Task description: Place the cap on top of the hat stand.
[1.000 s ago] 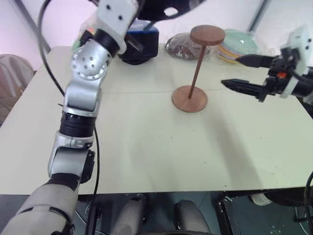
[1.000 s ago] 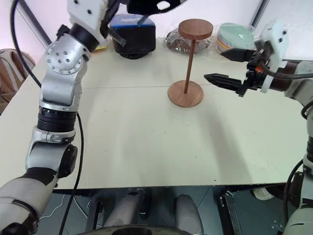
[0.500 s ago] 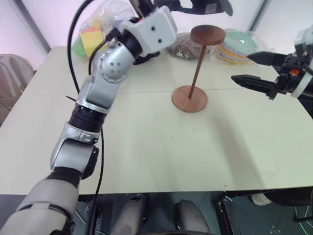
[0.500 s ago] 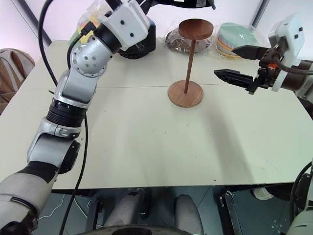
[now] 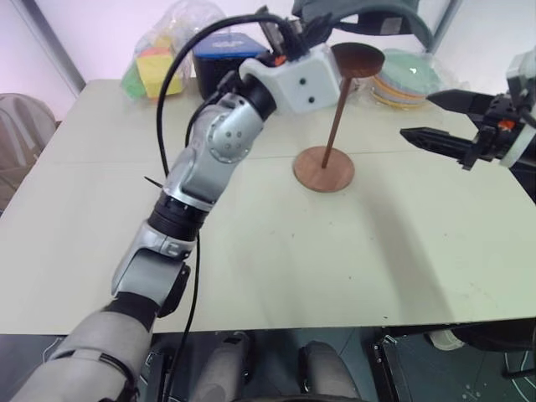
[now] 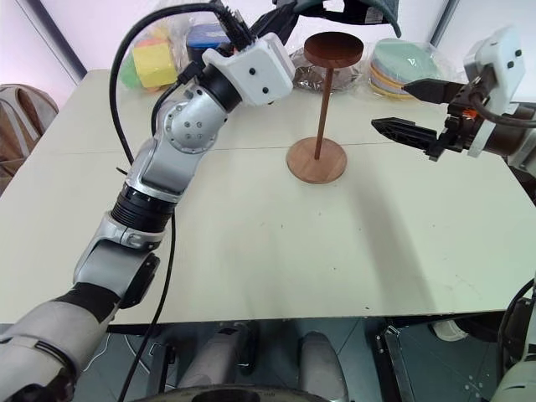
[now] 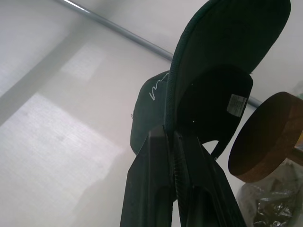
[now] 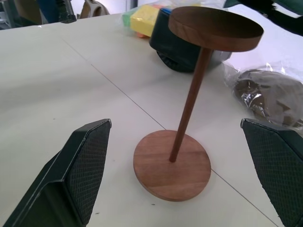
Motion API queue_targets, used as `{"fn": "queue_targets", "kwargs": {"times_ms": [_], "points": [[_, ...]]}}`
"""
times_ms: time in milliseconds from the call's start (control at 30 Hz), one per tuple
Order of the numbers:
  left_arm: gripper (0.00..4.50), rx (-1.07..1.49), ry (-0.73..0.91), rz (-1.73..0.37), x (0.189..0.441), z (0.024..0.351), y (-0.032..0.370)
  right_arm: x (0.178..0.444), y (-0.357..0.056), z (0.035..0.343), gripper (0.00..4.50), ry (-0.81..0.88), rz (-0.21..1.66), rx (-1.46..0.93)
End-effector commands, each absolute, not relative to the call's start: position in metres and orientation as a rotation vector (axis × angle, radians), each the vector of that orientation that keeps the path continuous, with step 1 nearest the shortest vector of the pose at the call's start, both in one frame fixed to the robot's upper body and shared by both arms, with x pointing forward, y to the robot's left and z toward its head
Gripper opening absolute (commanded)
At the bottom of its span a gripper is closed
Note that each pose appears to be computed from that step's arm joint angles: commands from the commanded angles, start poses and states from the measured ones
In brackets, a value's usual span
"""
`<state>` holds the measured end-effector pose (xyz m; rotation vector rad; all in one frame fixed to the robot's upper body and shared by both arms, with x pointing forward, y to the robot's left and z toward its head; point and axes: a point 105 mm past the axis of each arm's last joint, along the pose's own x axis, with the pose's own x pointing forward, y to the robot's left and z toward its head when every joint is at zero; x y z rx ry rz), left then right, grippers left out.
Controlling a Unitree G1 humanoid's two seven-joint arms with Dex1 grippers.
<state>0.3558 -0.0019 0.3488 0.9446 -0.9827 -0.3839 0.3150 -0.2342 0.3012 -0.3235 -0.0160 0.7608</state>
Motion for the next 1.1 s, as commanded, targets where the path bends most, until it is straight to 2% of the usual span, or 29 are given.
{"fn": "queue_targets", "kwargs": {"times_ms": [33,333,633,1100], "points": [[0.03,0.967,-1.074,-0.319,0.339,0.359,-0.005,0.314,-0.241,0.317,4.5,-0.065,0.733,-0.336],[0.03,1.013,-1.085,-0.249,0.335,0.339,-0.007,0.329,-0.255,0.332,4.5,-0.092,0.671,-0.167],[0.03,0.988,-1.065,-0.245,0.33,0.32,-0.014,0.334,-0.252,0.327,4.5,-0.06,0.683,-0.173],[0.03,0.949,-1.101,-0.274,0.316,0.317,-0.028,0.334,-0.25,0.322,4.5,-0.04,0.698,-0.189]]}}
